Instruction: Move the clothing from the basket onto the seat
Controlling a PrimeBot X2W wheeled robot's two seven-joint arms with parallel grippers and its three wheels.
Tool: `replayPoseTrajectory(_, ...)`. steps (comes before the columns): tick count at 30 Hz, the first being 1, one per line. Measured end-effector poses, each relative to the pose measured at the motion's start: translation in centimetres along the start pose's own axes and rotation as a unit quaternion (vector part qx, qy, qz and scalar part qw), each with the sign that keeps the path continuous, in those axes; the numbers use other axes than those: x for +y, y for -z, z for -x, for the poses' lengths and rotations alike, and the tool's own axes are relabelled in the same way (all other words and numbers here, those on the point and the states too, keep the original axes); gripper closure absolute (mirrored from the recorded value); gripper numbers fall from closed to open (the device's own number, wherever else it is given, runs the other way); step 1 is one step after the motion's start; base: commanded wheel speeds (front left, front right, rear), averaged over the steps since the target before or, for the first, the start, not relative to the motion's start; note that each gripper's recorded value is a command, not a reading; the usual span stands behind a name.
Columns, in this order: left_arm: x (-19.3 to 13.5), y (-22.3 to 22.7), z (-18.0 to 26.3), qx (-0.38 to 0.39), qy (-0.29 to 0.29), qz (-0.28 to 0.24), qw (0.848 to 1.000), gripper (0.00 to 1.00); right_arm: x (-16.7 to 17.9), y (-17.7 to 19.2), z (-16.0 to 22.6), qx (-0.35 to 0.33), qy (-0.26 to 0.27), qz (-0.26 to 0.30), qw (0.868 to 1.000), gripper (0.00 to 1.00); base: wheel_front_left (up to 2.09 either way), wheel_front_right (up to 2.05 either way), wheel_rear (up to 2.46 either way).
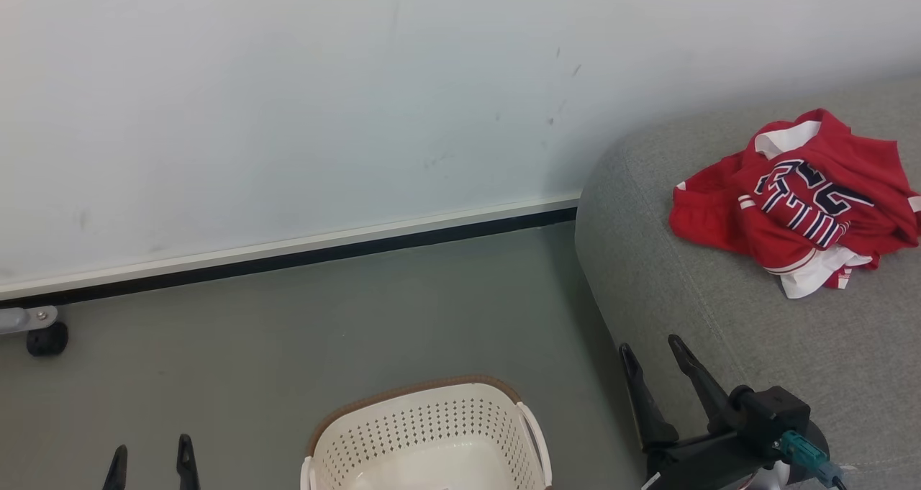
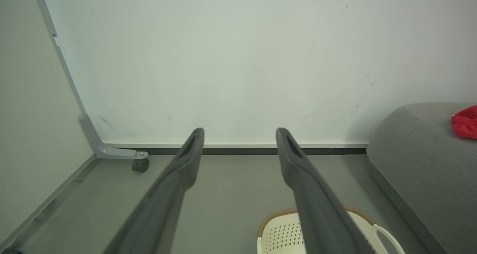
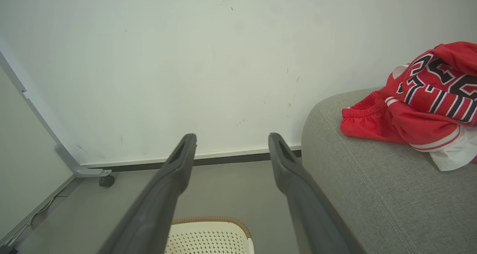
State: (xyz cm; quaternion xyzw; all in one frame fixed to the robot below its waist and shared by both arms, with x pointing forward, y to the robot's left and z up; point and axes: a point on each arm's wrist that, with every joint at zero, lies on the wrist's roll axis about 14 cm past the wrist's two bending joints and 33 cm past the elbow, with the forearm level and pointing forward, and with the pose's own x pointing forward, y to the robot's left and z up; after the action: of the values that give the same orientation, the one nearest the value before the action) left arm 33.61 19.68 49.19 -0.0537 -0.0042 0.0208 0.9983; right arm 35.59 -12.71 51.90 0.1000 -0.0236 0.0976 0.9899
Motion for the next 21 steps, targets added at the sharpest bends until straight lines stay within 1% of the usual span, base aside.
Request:
replayPoseTrajectory(14,0.2,0.4,0.1,0.007,-0.003,-0.007,1.000,0.00,-0.3,-0.7,0.0,-0.014,0.007,0.009,1.000,0.00,0.00,0.00,0.00)
replayPoseTrajectory(15,0.2,0.6,0.1,0.009,-0.003,-0.008,1.000,1.00,-0.4,-0.6,0.0,-0.013,0.008,0.009,1.000,1.00,0.00,0.00,0.00)
replayPoseTrajectory(21,-0.2,2.7,0.9,0.042,-0.008,0.004,0.999,1.00,-0.3,2.7,1.4,0.035,0.018,-0.002,0.999,1.00,0.00,0.00,0.00)
